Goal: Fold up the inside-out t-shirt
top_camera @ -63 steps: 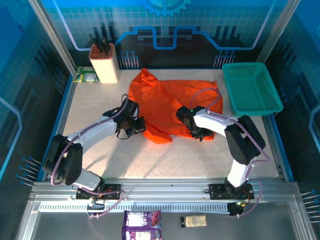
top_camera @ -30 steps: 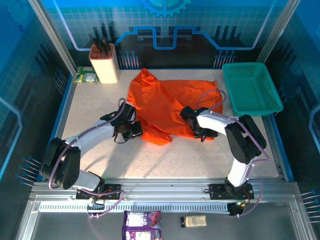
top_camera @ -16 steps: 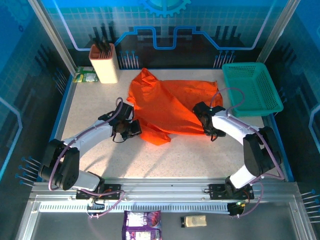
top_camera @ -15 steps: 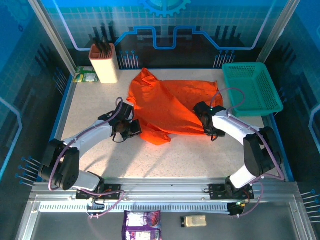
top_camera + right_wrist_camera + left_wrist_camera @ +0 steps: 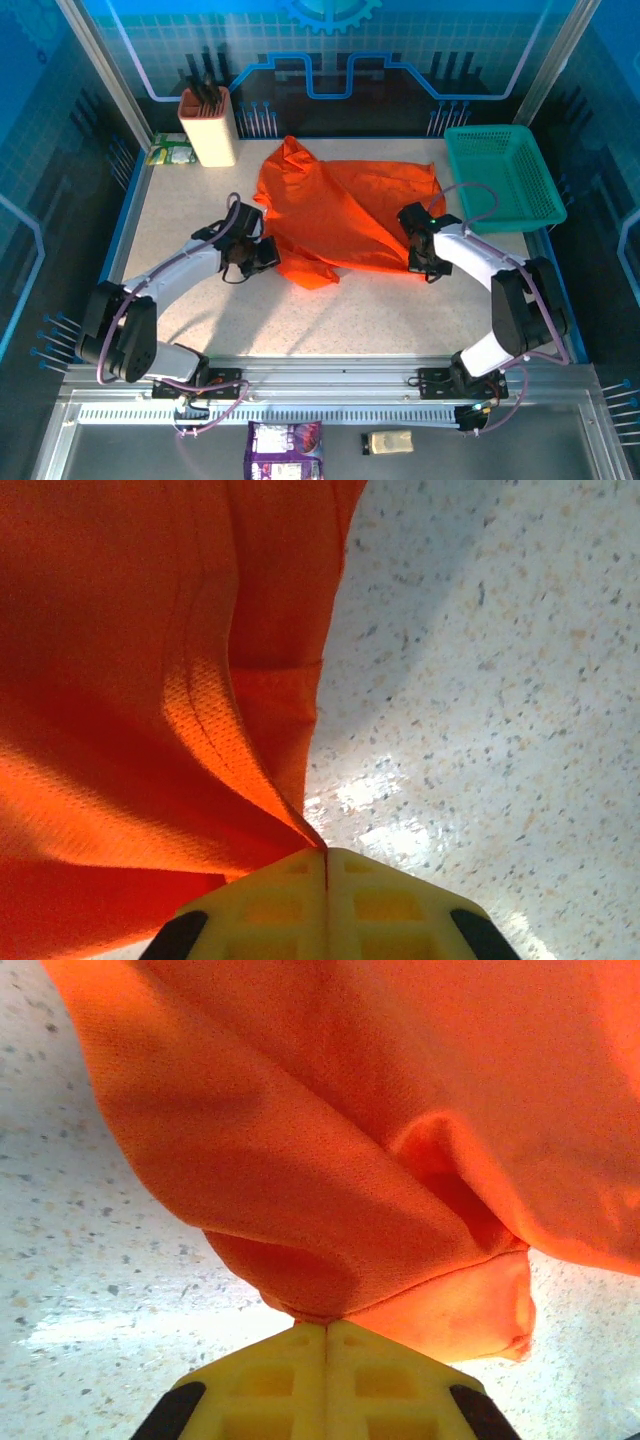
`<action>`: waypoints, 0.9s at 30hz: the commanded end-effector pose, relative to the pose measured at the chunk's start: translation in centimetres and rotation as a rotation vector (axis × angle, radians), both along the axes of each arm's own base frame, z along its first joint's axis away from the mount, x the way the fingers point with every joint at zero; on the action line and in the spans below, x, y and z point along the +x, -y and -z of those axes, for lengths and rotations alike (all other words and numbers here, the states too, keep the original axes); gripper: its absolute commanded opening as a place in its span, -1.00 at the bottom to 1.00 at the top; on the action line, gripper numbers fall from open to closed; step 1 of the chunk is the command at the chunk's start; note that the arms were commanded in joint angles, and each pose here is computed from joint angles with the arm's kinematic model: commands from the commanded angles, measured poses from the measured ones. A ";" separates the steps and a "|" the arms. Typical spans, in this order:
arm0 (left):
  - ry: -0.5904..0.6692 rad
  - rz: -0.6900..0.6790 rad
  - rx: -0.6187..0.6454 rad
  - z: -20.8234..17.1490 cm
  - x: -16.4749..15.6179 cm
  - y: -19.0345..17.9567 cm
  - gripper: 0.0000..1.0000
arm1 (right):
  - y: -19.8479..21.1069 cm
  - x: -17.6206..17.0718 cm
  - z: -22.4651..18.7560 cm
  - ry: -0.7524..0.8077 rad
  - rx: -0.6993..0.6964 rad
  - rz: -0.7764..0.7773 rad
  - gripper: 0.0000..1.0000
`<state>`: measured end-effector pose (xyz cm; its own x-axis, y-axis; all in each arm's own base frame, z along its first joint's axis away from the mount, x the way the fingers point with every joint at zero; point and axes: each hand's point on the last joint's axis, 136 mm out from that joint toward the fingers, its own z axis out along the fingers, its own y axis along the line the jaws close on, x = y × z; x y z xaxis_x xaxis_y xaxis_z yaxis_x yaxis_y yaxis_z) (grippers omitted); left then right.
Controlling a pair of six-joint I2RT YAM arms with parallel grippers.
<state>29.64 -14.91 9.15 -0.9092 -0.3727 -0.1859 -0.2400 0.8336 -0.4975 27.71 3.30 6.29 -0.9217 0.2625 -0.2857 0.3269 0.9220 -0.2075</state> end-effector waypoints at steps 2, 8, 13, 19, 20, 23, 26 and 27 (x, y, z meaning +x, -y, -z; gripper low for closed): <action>0.152 -0.012 -0.064 -7.2 2.9 -1.5 -1.00 | 0.9 2.2 -4.4 0.138 0.092 0.006 -1.00; 0.323 -0.053 -0.120 -16.5 5.8 -4.3 -1.00 | 3.0 4.7 -13.8 0.386 0.202 0.002 -1.00; 0.386 -0.093 -0.172 -20.7 6.1 -6.4 -1.00 | 3.9 4.1 -19.9 0.538 0.296 -0.022 -1.00; 0.328 -0.057 -0.182 -19.8 3.1 -6.1 -1.00 | 0.6 1.3 -21.1 0.558 0.471 -0.151 -1.00; 0.297 -0.052 -0.190 -18.8 2.4 -5.9 -1.00 | 0.2 0.7 -20.4 0.533 0.498 -0.151 -1.00; 0.186 -0.052 -0.196 -14.7 -0.2 -5.7 -1.00 | -0.6 -1.1 -17.2 0.425 0.561 -0.097 -1.00; 0.058 -0.062 -0.215 -9.7 -2.3 -5.4 -1.00 | -0.8 -2.3 -12.9 0.319 0.570 -0.019 -1.00; 0.033 -0.064 -0.233 -8.4 -2.5 -5.1 -1.00 | -0.7 -2.4 -11.8 0.297 0.564 -0.001 -1.00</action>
<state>29.50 -9.00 21.49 -0.8374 -0.4845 -0.2532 -0.2032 0.7058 -0.6786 27.10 3.18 21.61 -0.7742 0.4134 -0.4793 0.2260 0.8878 0.4008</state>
